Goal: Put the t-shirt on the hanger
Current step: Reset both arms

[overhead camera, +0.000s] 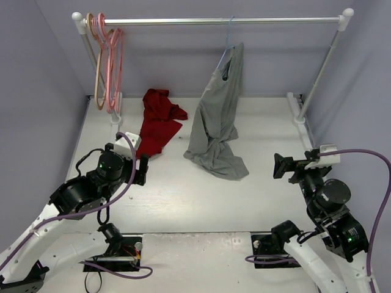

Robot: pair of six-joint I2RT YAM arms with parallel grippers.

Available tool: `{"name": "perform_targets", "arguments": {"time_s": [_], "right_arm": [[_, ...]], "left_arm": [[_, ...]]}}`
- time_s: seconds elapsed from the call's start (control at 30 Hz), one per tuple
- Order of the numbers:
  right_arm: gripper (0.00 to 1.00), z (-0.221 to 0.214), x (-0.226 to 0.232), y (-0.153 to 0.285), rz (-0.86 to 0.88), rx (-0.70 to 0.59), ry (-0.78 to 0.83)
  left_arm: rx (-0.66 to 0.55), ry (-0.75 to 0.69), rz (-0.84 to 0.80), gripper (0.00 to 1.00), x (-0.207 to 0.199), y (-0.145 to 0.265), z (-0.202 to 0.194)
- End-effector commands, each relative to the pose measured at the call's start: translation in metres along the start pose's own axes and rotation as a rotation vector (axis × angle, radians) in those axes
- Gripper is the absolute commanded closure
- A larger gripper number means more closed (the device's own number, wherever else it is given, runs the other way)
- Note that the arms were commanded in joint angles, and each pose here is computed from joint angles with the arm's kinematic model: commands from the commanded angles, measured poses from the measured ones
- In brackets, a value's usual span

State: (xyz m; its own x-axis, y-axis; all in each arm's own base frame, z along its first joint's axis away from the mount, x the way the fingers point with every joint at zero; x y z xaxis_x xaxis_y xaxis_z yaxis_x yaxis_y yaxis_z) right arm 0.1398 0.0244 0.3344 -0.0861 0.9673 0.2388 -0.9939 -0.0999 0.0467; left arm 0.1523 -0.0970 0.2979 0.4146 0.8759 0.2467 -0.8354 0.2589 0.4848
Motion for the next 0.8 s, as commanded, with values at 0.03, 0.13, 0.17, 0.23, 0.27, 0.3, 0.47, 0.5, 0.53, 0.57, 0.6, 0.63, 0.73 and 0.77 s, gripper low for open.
{"name": "perform_targets", "arguments": {"time_s": [0.03,0.13,0.17,0.23,0.27,0.3,0.47,0.5,0.53,0.57,0.6,0.63,0.73,0.77], "right_arm": [[0.00,0.013,-0.001,-0.004,-0.046,-0.060,-0.059],[0.00,0.014,0.000,-0.005,-0.050,-0.054,-0.059],[0.00,0.014,0.000,-0.005,-0.052,-0.050,-0.059],[0.00,0.014,0.000,-0.007,-0.053,-0.043,-0.057],[0.00,0.014,0.001,-0.007,-0.053,-0.041,-0.055],[0.00,0.014,0.001,-0.008,-0.056,-0.039,-0.052],[0.00,0.014,0.002,-0.012,-0.056,-0.031,-0.042],[0.00,0.016,0.003,-0.012,-0.053,-0.033,-0.041],[0.00,0.015,0.003,-0.013,-0.050,-0.031,-0.037],[0.00,0.015,0.004,-0.014,-0.046,-0.028,-0.035],[0.00,0.015,0.004,-0.015,-0.047,-0.025,-0.034],[0.00,0.015,0.004,-0.015,-0.045,-0.025,-0.033],[0.00,0.014,0.006,-0.017,-0.041,-0.019,-0.031],[0.00,0.013,0.006,-0.018,-0.039,-0.019,-0.030]], "left_arm": [[-0.045,0.018,0.029,0.29,0.003,-0.001,0.013],[-0.045,0.015,0.027,0.29,0.003,-0.001,0.012],[-0.044,0.014,0.027,0.29,0.003,-0.001,0.012],[-0.045,0.015,0.026,0.29,0.003,-0.001,0.011],[-0.044,0.014,0.025,0.29,0.003,-0.001,0.011],[-0.048,0.017,0.026,0.29,0.003,0.000,0.012],[-0.041,0.016,0.025,0.29,0.003,-0.001,0.012],[-0.037,0.015,0.024,0.29,0.002,-0.001,0.011],[-0.037,0.018,0.026,0.29,0.003,-0.001,0.011],[-0.033,0.016,0.025,0.29,0.003,0.000,0.010],[-0.033,0.020,0.026,0.29,0.003,0.000,0.009],[-0.034,0.020,0.025,0.29,0.003,0.001,0.009],[-0.044,0.023,0.031,0.29,0.005,0.003,0.010],[-0.042,0.024,0.039,0.29,0.006,0.002,0.010]]}}
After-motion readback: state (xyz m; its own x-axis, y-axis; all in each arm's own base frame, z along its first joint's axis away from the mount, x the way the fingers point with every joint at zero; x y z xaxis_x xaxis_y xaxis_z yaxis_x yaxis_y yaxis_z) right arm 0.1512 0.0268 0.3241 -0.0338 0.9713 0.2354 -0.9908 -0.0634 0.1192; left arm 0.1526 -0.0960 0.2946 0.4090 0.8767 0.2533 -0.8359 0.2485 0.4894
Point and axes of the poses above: each gripper's point midway between its finger pads, its own y axis back along the fingers, its own x axis along the line the jaws close on, z = x × y, the point moved 6 cm from there along y, back along the fingers, and after that the axes turned 13 degrees about -y, right-handed, at the moved point
